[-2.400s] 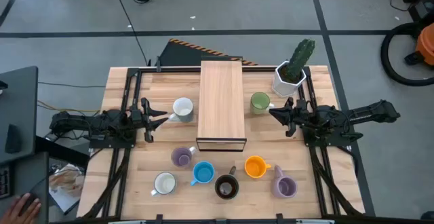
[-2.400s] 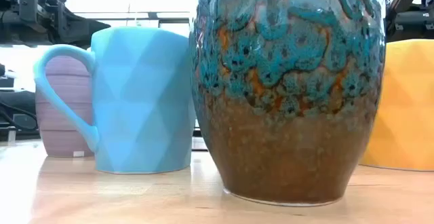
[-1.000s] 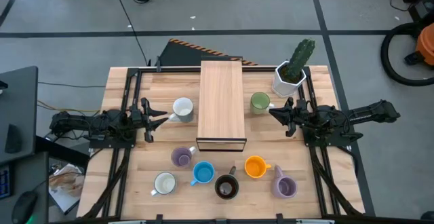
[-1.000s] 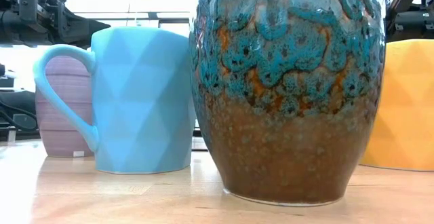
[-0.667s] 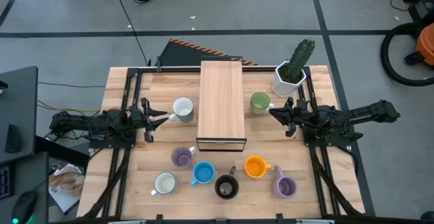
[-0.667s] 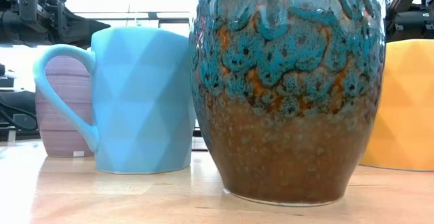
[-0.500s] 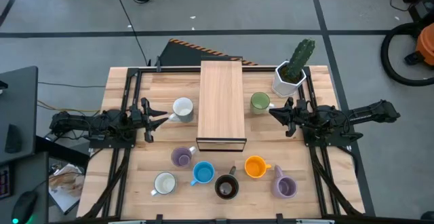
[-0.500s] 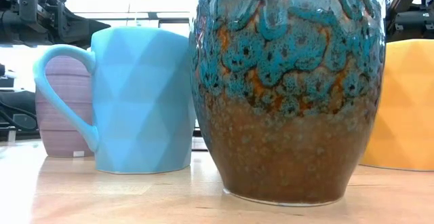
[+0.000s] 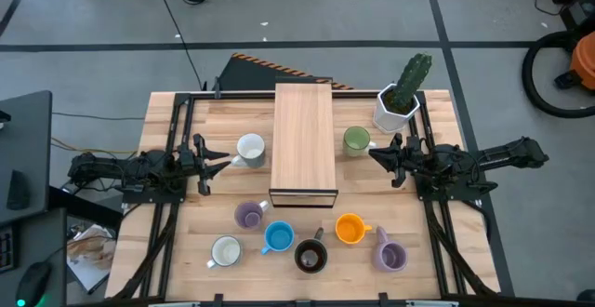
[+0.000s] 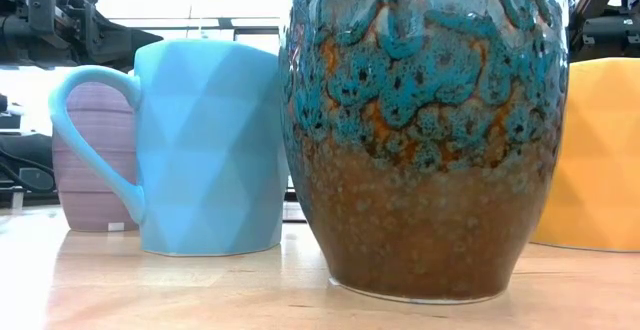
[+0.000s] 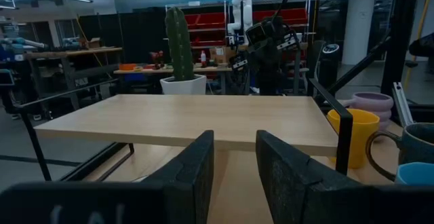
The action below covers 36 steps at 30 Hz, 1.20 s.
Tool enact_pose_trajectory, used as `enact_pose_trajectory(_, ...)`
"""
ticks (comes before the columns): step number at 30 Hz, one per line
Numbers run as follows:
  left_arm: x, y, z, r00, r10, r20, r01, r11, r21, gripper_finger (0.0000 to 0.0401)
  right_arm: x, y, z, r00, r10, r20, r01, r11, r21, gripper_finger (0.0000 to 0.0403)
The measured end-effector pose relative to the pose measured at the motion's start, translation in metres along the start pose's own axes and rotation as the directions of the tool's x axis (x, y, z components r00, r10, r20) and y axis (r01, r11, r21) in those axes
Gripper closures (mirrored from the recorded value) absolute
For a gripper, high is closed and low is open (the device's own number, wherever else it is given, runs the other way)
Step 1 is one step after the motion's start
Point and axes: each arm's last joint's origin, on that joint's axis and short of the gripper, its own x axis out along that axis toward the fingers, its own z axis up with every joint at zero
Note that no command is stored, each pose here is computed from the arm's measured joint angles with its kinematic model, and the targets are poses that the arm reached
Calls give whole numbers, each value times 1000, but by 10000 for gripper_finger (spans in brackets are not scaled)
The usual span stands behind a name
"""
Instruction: Place coffee mugs
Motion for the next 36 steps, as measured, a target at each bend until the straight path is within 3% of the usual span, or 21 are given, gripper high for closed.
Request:
enact_pose_trajectory(6,0,0,1,1000,3,7,-3,1000,-6,284,0,0,0,1000,-1,-1,1,1000,-4,360)
enact_pose_trajectory(8,0,1,5,998,36,45,-35,999,-26,284,0,0,0,1000,0,-1,0,998,-58,360)
enact_pose_trajectory(11,-1,2,11,994,50,102,-38,993,-116,284,0,0,0,1000,0,-1,0,994,-105,360)
enact_pose_trajectory(16,-1,2,14,990,53,130,-30,986,-166,284,0,-1,4,998,-44,49,48,994,-99,360)
enact_pose_trajectory(18,-1,2,14,991,52,122,-19,965,-261,284,0,-1,5,996,-57,63,63,993,-101,360)
enact_pose_trajectory(20,-1,3,17,998,47,50,-27,942,-333,284,0,0,6,996,-49,79,53,997,-57,360)
enact_pose_trajectory(23,1,2,23,996,43,-77,-67,935,-349,285,0,0,8,994,-52,97,54,999,-11,360)
enact_pose_trajectory(30,19,-4,34,972,12,-234,-72,966,-248,285,-1,0,15,985,-60,164,72,995,-74,360)
enact_pose_trajectory(36,40,-11,39,916,11,-400,-113,966,-233,285,-2,2,22,969,-53,242,54,999,2,360)
